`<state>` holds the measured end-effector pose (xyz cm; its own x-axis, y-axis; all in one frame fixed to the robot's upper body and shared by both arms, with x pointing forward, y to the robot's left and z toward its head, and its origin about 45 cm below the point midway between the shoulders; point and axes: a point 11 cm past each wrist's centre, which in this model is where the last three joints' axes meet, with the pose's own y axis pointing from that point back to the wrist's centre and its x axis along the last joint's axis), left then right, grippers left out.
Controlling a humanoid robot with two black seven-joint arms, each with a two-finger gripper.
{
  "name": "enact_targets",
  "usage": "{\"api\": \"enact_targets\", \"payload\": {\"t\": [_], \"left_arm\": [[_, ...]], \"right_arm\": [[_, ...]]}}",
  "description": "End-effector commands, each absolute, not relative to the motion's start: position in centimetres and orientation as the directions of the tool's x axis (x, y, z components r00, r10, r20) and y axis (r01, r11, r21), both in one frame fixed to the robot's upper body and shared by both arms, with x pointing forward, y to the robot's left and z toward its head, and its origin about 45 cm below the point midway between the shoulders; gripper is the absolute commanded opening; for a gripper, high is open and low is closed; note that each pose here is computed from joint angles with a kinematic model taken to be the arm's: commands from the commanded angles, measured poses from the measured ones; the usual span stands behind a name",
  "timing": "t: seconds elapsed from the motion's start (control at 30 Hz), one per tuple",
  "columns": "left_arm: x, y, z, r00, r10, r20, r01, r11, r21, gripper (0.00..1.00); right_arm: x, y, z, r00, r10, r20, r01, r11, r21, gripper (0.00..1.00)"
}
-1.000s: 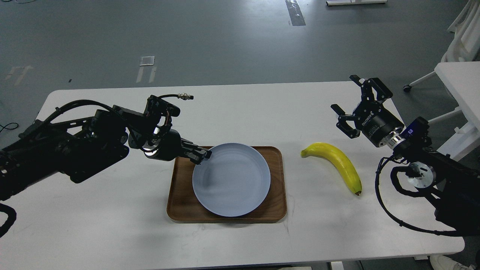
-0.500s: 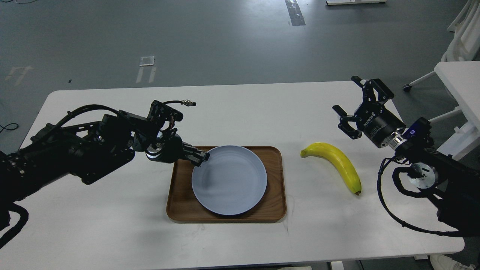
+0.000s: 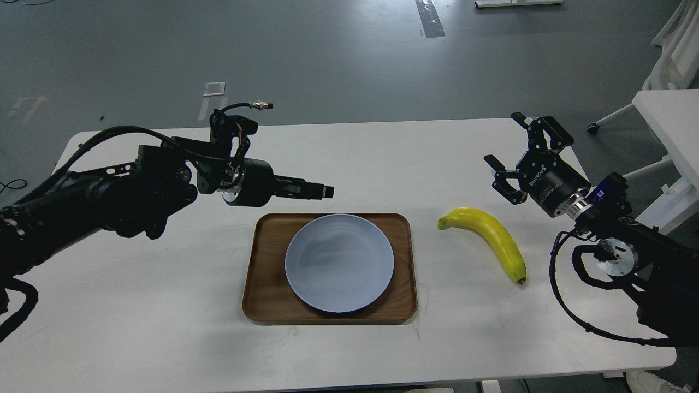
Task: Place banana on plate with both arms
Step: 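Release the plate and withdraw the left gripper to rest, then lower the right gripper onto the yellow banana and grasp it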
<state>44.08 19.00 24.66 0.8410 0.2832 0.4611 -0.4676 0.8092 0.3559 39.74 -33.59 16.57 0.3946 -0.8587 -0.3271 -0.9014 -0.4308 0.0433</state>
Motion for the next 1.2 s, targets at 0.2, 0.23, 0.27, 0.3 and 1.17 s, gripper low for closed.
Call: {"api": "enact_targets", "payload": {"t": [0.2,0.23,0.27,0.3,1.17], "left_arm": [[45.3,29.2,27.8,0.627,0.779,-0.012,-0.779,0.627,-0.016,1.00],[44.8,31.1,26.9,0.579,0.812,-0.067,-0.815,0.579,-0.024,1.00],[44.5,31.9,26.4,0.558,0.825,-0.090,-0.829,0.558,-0.025,1.00],[43.8,33.5,25.5,0.514,0.846,-0.142,-0.856,0.515,-0.033,1.00],[41.1,37.8,22.2,0.368,0.887,-0.279,-0.928,0.369,-0.048,1.00]], "right_arm": [[39.6,-33.5,16.7,0.401,-0.855,-0.328,-0.898,-0.437,0.041,1.00],[39.6,-33.4,16.7,0.403,-0.854,-0.328,-0.897,-0.439,0.042,1.00],[39.6,-33.4,16.7,0.404,-0.854,-0.327,-0.897,-0.440,0.042,1.00],[39.5,-33.3,16.5,0.409,-0.852,-0.326,-0.893,-0.447,0.048,1.00],[39.2,-32.7,23.9,0.840,0.201,0.505,-0.357,-0.496,0.791,1.00]]}}
